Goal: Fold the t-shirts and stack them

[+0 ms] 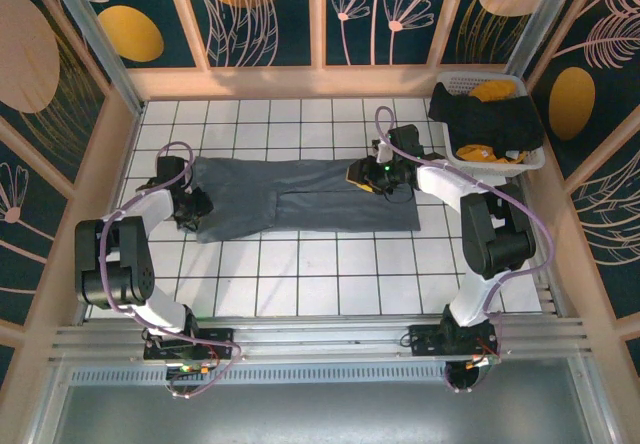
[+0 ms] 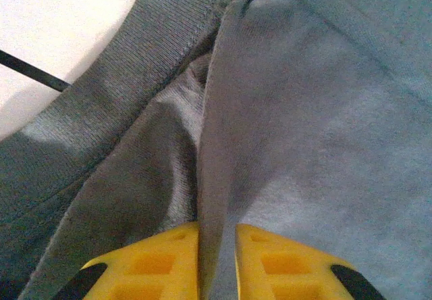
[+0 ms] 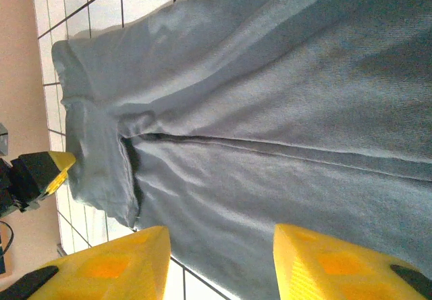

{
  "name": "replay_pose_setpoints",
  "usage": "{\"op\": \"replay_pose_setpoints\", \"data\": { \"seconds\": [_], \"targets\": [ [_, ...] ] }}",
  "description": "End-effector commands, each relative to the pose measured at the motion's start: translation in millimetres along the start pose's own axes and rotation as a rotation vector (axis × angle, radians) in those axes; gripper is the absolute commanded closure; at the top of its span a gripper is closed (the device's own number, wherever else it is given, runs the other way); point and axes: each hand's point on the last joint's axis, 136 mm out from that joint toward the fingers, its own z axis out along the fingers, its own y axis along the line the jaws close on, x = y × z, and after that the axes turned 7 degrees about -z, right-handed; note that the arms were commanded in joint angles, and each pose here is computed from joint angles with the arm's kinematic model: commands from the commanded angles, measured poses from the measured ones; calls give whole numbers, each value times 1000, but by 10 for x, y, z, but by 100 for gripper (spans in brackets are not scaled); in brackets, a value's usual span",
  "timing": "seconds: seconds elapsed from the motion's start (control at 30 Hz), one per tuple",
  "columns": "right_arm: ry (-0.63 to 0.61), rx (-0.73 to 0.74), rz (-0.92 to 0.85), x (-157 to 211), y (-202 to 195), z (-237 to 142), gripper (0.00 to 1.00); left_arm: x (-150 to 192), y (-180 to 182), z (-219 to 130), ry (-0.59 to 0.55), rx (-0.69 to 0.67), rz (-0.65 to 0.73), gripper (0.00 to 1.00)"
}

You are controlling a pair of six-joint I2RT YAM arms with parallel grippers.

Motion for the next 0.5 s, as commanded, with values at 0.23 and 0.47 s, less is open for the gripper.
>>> {"op": "replay_pose_setpoints", "data": {
  "seconds": [0.23,0.47],
  "targets": [
    [-4,-7,-16,9,56,4,58,-8,41,-87,-13,-36,21,100],
    [-13,-2,-23,-26,81,-20,59,-265,-51,-243,-82,-59,29,100]
  ]
}}
